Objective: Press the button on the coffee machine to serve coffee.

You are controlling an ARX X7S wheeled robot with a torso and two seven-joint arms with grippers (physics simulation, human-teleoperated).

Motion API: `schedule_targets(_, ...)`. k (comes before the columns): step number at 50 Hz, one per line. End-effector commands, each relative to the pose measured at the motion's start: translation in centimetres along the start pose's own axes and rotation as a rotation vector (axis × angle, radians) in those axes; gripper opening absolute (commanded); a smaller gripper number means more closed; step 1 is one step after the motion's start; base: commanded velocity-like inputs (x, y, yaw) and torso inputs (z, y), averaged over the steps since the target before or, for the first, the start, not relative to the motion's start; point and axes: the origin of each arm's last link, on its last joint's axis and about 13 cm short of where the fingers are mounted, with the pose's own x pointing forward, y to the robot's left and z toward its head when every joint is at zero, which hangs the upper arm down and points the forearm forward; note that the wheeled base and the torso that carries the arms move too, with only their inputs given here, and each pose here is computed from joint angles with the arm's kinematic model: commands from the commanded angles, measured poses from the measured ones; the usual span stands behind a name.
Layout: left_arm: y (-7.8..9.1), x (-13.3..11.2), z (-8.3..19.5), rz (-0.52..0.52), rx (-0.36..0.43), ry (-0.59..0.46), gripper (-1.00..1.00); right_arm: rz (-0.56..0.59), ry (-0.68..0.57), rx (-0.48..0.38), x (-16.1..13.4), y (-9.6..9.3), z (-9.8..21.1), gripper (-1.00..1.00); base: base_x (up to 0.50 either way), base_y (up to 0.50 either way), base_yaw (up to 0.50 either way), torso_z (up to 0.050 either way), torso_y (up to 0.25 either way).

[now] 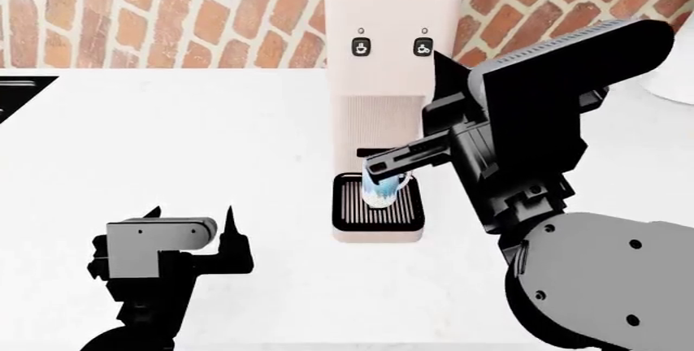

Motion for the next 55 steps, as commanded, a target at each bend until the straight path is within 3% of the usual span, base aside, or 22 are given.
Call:
schedule_targets(1,0.1,0.0,0.0,0.016,0.002,0.000,1.00,0.012,0.004,0.001,1.2,-0.2,-0.1,-1.00,0.00,0.00,0.00,0.000,0.000)
schedule_targets(55,0.4,0.1,-0.4,0.018,-0.002,0.011,1.00,0.027,0.046,0.014,3.2,-0.5,-1.2,-1.00,0.00,0.00,0.00,0.000,0.000)
